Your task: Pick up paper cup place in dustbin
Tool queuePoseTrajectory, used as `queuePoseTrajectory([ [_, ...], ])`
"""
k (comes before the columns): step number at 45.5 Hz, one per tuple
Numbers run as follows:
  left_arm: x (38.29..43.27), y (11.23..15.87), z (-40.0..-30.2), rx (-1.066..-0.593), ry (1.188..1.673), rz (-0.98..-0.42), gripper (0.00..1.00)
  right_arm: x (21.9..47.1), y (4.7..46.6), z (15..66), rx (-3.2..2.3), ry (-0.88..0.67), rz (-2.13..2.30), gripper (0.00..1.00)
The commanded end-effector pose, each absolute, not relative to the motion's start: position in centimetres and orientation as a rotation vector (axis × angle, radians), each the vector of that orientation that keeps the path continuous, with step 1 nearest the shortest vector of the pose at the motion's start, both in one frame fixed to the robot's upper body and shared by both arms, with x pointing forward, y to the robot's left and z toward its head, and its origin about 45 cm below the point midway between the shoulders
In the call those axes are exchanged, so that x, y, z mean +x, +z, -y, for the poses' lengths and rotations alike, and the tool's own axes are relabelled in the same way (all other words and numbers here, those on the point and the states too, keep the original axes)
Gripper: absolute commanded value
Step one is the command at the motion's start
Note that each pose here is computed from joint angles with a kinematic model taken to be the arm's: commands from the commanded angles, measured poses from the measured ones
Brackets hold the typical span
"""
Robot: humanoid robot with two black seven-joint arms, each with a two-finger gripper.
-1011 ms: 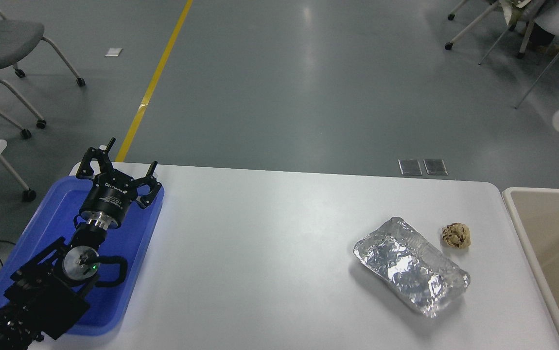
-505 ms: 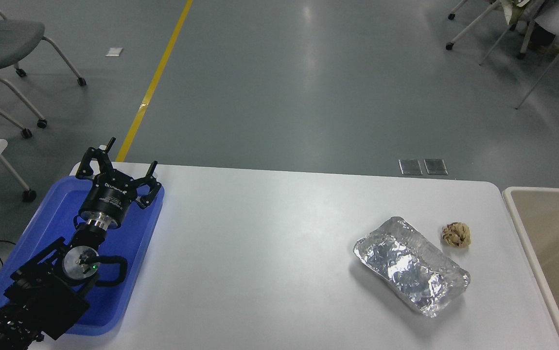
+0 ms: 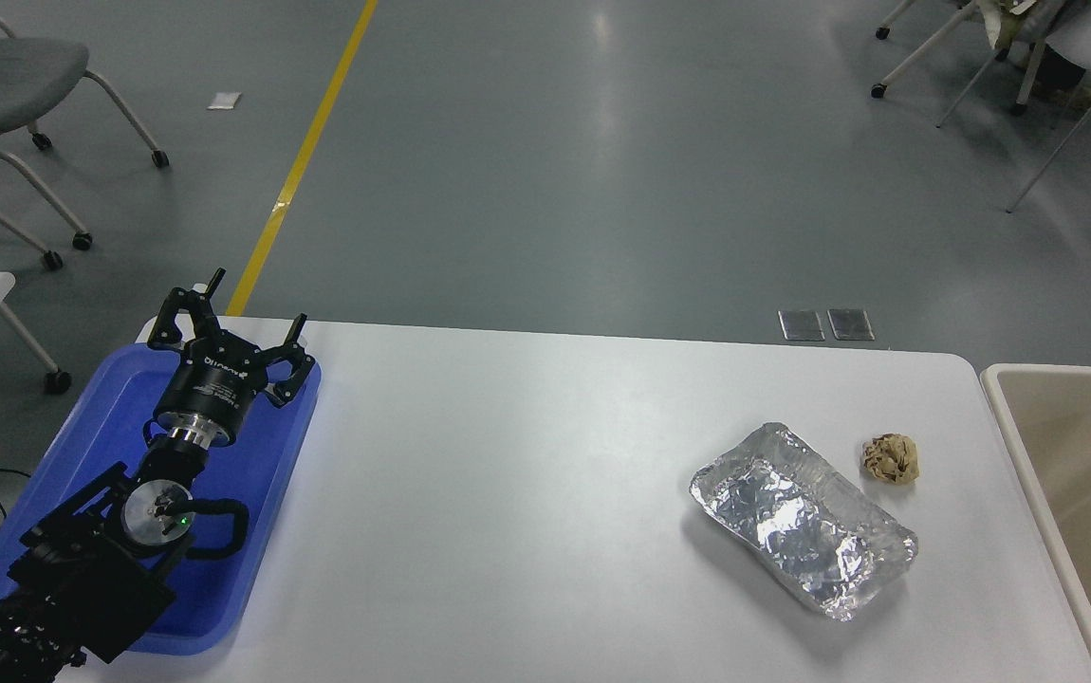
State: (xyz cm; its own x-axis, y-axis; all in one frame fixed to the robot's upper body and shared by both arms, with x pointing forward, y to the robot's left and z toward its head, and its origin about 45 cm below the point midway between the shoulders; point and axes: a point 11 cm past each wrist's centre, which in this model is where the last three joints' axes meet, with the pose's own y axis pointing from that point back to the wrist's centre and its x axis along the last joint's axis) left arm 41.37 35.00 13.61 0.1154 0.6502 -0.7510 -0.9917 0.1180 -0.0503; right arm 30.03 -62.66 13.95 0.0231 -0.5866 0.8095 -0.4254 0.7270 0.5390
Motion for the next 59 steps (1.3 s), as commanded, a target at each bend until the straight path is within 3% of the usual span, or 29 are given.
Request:
queuePoseTrajectory([
  [1,41.37,13.61,-35.00,-0.652,1.336,-0.656,1.00,27.4,9.9,61.3,0.821,-0.213,1.601,0.00],
  [15,41.37,13.61,-35.00,-0.652,1.336,-0.656,1.00,26.8,8.6,60.5,0.831,-0.228,1.578,0.00],
  [19,41.37,13.61,-35.00,-0.652,1.336,-0.656,1.00,26.9,8.4,60.2,0.836,-0.224,1.567,0.11],
  [23,41.37,13.61,-35.00,-0.652,1.336,-0.656,1.00,26.9,8.1,59.9,0.843,-0.225,1.560,0.35],
  [27,41.37,13.61,-35.00,-0.652,1.336,-0.656,1.00,26.5,7.7,59.9,0.843,-0.233,1.548,0.86],
  [28,41.37,13.61,-35.00,-0.652,1.336,-0.656,1.00,26.4,7.7,59.9,0.842,-0.234,1.547,0.97],
  [29,41.37,13.61,-35.00,-0.652,1.336,-0.656,1.00,26.4,7.6,59.8,0.845,-0.235,1.545,1.00],
  [44,41.37,13.61,-35.00,-0.652,1.336,-0.656,1.00,27.1,7.6,59.2,0.881,-0.244,1.536,1.00],
  [52,41.37,13.61,-35.00,-0.652,1.336,-0.656,1.00,30.5,11.2,59.7,0.906,-0.157,1.546,1.00],
  [59,41.37,13.61,-35.00,-0.652,1.336,-0.656,1.00,35.2,15.0,57.8,0.976,-0.004,1.443,1.00],
])
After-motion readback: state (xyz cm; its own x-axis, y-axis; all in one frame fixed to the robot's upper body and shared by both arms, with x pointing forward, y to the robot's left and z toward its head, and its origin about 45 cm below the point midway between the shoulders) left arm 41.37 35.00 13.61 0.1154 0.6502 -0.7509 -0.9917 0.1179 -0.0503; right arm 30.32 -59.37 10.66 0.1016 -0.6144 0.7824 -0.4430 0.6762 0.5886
